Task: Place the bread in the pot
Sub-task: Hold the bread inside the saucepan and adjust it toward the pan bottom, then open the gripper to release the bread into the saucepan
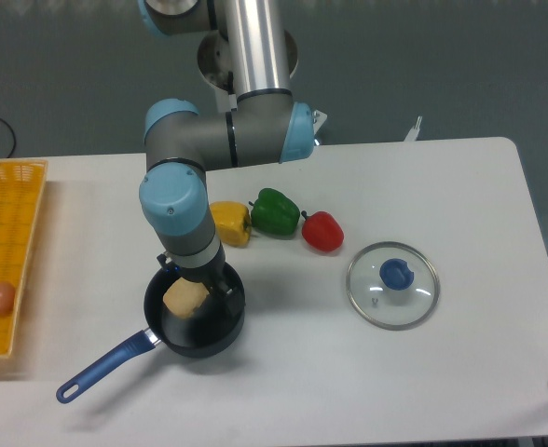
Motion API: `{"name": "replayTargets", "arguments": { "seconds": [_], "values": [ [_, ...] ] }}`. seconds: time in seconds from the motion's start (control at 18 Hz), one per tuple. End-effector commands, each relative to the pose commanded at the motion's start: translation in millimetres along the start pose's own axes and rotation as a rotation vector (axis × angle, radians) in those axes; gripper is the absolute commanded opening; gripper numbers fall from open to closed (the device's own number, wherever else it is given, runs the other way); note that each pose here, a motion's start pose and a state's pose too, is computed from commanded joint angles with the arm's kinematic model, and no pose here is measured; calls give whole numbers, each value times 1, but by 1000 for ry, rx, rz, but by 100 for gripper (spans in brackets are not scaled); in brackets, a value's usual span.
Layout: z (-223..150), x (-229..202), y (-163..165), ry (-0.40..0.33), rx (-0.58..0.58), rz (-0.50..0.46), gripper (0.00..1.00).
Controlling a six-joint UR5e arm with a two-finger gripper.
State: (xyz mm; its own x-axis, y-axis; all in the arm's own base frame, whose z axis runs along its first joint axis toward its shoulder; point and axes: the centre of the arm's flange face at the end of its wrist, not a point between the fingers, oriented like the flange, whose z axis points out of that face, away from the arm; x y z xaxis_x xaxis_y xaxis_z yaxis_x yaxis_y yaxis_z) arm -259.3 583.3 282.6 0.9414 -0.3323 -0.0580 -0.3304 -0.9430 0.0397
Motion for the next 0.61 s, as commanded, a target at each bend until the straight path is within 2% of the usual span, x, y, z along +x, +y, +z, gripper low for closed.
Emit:
{"name": "replayTargets", "arguments": {
  "seconds": [0.61],
  "values": [
    [-6,-8,-3,-25,-1,3,100]
  ]
}}
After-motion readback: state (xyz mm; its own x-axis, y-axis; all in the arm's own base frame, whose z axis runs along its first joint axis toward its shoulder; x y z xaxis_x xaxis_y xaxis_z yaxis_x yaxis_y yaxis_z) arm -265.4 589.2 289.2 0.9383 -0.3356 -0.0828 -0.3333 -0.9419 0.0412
